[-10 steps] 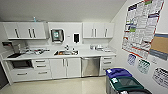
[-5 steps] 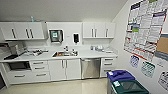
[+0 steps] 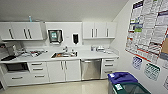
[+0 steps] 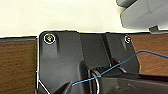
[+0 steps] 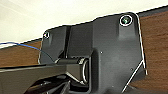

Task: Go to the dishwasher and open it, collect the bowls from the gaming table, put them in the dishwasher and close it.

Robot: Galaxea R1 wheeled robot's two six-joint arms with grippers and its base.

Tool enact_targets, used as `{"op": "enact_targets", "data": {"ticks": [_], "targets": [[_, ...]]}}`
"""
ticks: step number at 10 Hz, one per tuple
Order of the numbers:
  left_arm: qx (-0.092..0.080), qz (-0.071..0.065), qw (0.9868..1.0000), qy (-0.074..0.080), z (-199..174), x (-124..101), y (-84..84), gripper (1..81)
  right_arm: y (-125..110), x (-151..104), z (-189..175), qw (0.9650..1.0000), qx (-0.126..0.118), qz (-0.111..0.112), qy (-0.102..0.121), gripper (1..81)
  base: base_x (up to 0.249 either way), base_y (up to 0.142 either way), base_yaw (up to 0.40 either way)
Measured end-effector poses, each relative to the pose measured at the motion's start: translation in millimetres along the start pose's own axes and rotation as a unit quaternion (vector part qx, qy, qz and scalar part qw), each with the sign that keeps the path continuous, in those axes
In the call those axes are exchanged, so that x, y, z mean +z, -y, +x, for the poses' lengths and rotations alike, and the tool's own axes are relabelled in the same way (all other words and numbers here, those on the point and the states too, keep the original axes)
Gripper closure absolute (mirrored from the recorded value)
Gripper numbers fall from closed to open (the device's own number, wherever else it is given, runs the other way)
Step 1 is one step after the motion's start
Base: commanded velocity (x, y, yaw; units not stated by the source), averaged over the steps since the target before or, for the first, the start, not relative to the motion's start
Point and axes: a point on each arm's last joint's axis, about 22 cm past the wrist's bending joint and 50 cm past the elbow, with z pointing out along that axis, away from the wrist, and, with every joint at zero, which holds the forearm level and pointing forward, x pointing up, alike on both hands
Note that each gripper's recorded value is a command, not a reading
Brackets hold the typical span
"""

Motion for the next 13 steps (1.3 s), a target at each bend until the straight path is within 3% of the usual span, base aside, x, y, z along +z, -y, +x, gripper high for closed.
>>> {"op": "enact_targets", "data": {"ticks": [13], "targets": [[0.0, 0.002, 1.0, 0.002, -5, -1, 2.5, 1.0, 4, 1, -5, 1.0, -0.004, 0.003, 0.002, 1.0, 0.089, 0.0, 0.0]]}}
